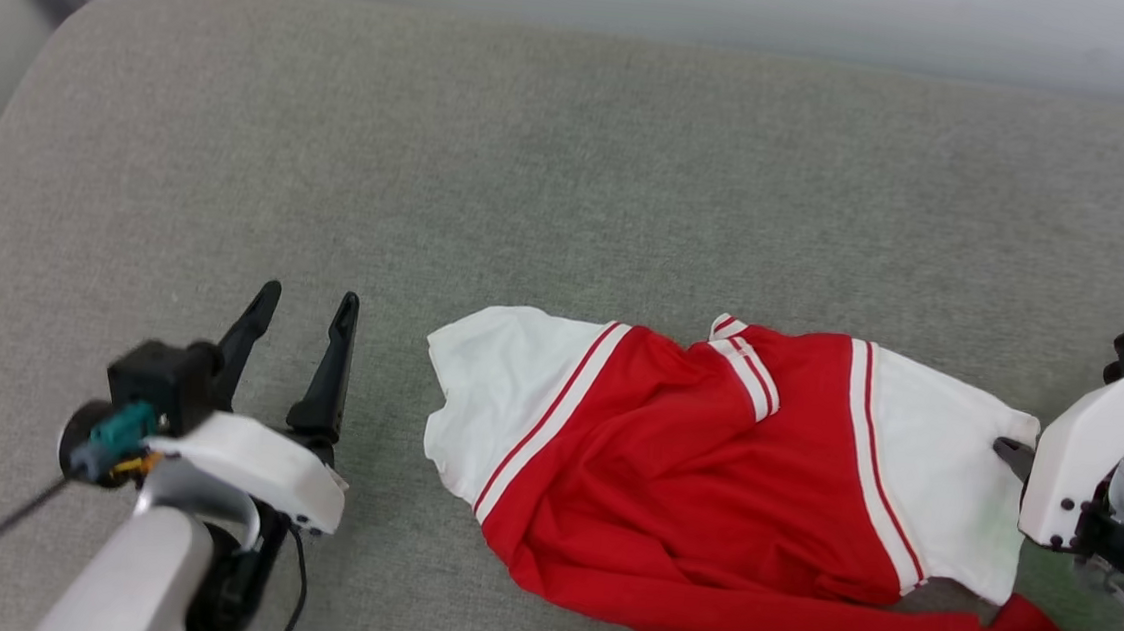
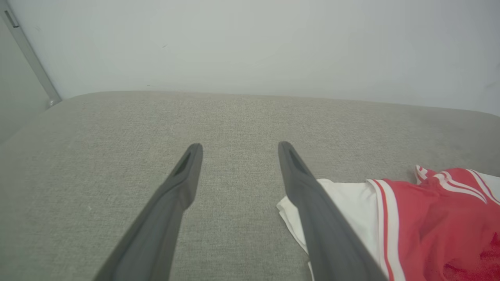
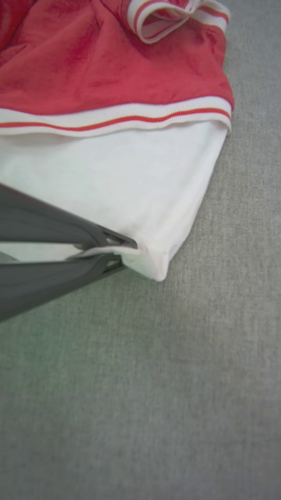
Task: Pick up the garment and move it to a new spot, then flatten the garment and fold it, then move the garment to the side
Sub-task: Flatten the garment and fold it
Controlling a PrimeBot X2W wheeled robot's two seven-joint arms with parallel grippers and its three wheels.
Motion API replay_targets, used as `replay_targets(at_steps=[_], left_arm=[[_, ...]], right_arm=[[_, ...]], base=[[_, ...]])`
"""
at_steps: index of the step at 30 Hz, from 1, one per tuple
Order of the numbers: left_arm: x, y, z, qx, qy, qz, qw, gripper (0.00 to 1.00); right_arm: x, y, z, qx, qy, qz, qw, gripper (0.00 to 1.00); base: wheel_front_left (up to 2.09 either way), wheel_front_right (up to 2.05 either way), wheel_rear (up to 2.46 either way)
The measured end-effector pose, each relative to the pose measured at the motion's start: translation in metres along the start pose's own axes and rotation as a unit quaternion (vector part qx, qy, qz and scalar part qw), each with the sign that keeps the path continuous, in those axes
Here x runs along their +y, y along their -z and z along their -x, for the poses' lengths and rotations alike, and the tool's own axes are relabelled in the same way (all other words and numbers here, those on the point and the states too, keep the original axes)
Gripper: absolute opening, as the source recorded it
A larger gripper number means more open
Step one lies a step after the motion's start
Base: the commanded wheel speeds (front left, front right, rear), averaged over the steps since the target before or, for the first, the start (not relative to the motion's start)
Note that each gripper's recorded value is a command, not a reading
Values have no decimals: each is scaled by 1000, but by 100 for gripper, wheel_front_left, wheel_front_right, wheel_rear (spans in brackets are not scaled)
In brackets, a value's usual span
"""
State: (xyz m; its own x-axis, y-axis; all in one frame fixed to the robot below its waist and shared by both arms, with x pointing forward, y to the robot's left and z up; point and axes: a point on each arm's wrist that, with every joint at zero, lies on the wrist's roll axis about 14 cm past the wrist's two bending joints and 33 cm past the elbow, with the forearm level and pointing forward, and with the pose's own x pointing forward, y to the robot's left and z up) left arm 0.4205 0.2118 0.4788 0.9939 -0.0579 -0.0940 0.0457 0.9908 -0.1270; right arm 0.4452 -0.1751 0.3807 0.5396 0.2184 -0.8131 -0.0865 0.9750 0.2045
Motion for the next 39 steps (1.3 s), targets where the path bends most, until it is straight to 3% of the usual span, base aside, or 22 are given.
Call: replay_targets(at_steps=[4,10,17,18,20,21,22,23,27,28,29,30,31,36,39], left_arm=[[-8,-1,-9,51,47,-3,998,100],[-25,6,-29,149,113,-30,982,100],[-38,56,-32,317,156,-41,935,100],[-38,56,-32,317,156,-41,935,100],[-42,74,-32,366,165,-40,915,100],[-42,74,-32,366,165,-40,915,100],[-45,87,-31,397,174,-42,900,100],[-45,87,-31,397,174,-42,900,100],[-46,106,-31,454,181,-53,871,100],[-48,109,-32,460,183,-52,867,84],[-50,112,-32,468,186,-48,862,44],[-53,117,-33,481,191,-55,854,31],[-53,117,-33,481,191,-55,854,0],[-56,119,-36,480,193,-61,854,0],[-53,113,-39,459,188,-72,866,0]], right_arm=[[-3,-4,19,-30,6,7,1000,0],[-7,-3,44,-59,14,10,998,0],[-12,6,54,-68,18,-2,998,0],[-12,6,54,-68,18,-2,998,0],[-13,10,52,-66,17,-9,998,0],[-13,10,52,-66,17,-9,998,0],[-16,14,50,-61,19,-15,998,0],[-16,14,50,-61,19,-15,998,0],[-21,21,45,-52,24,-23,998,0],[-22,22,43,-51,25,-25,998,0],[-22,22,42,-52,25,-27,998,0],[-24,24,41,-50,27,-30,998,0],[-24,24,41,-50,27,-30,998,0],[-24,17,41,-64,27,-27,997,0],[-22,8,46,-83,27,-17,996,0]], base=[[0,0,0],[0,0,0],[0,0,0],[0,0,0],[0,0,0],[0,0,0],[0,0,0],[0,0,0],[0,0,0],[0,0,0],[0,0,0],[0,0,0],[0,0,0],[0,0,0],[0,0,0]])
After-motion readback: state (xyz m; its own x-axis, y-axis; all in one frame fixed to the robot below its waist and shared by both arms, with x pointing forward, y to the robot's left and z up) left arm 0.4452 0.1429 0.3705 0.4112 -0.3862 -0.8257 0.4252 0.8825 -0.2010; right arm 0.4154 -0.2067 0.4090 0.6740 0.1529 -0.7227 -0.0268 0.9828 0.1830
